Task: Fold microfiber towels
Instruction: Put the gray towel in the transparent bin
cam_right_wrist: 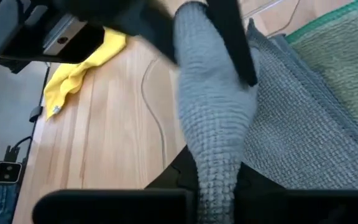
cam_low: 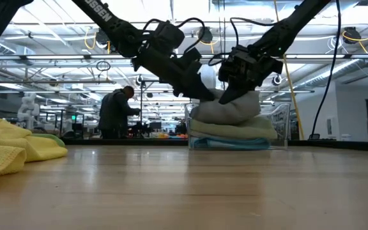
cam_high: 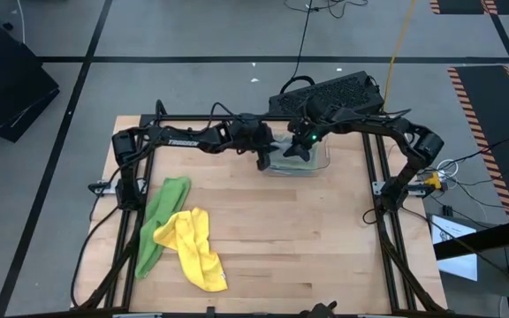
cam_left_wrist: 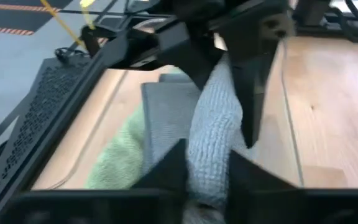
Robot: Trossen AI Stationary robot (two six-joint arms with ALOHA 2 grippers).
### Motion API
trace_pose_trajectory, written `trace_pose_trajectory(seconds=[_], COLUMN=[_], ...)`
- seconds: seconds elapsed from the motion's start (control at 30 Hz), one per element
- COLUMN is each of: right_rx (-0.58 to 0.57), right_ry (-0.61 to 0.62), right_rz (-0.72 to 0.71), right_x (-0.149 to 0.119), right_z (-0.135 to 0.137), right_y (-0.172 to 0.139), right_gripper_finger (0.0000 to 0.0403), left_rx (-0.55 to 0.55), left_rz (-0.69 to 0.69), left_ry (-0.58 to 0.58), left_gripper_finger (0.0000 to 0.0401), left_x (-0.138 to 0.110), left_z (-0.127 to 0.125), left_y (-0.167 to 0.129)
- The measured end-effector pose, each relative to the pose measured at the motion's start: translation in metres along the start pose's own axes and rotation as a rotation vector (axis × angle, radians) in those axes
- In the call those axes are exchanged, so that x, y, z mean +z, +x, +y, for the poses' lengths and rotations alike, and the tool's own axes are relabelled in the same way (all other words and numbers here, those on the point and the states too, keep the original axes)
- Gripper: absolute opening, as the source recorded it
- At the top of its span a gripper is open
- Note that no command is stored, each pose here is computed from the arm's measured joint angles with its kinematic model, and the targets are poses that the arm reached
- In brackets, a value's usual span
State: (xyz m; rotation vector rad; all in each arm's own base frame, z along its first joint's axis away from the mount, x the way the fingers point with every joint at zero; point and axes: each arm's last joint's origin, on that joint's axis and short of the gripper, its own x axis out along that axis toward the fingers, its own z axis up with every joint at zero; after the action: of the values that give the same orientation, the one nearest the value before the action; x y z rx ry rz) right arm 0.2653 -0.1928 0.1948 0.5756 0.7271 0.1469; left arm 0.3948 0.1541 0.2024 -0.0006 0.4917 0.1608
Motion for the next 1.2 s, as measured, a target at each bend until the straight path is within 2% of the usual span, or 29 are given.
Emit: trace_pose_trajectory(seconds=[0.07, 0.3, 0.4, 0.53, 0.73, 0.8, 0.9, 1.1, 1.2], right_rx=[-0.021, -0.243, -0.282, -0.292, -0.22, -0.221, -0.228, -0.231, -0.271], right_ry=[-0.006, -0.063, -0.066, -0.074, -0.093, -0.067, -0.042, 0.035, 0.064], right_rz=[-0.002, 0.064, 0.095, 0.071, 0.037, 0.052, 0.045, 0.05, 0.031], right_x=[0.001, -0.007, -0.012, -0.011, -0.008, -0.01, -0.013, -0.024, -0.025], right_z=[0.003, 0.012, 0.011, 0.006, 0.006, 0.006, 0.003, -0.002, -0.005], right_y=[-0.005, -0.042, -0.052, -0.055, -0.053, -0.053, -0.053, -0.049, -0.047], right_gripper_finger=[0.0027, 0.0126, 0.0144, 0.012, 0.0014, 0.0011, 0.0016, 0.0009, 0.002], left_rx=[0.026, 0.104, 0.09, 0.06, 0.022, 0.02, 0.026, 0.168, 0.205], left_rz=[-0.006, 0.02, 0.018, 0.013, 0.021, 0.032, 0.058, 0.035, 0.0], left_ry=[-0.029, -0.083, -0.096, -0.095, -0.111, -0.131, -0.138, -0.121, -0.118], left_gripper_finger=[0.0019, 0.0015, 0.0007, 0.0019, 0.0007, 0.0009, 0.0034, 0.0108, 0.014], left_x=[0.001, -0.003, -0.003, -0.003, -0.004, -0.005, -0.008, -0.005, 0.001], left_z=[0.003, 0.015, 0.017, 0.018, 0.016, 0.016, 0.016, 0.02, 0.022], left_y=[-0.001, -0.003, -0.004, -0.004, -0.004, -0.004, -0.004, -0.004, -0.007])
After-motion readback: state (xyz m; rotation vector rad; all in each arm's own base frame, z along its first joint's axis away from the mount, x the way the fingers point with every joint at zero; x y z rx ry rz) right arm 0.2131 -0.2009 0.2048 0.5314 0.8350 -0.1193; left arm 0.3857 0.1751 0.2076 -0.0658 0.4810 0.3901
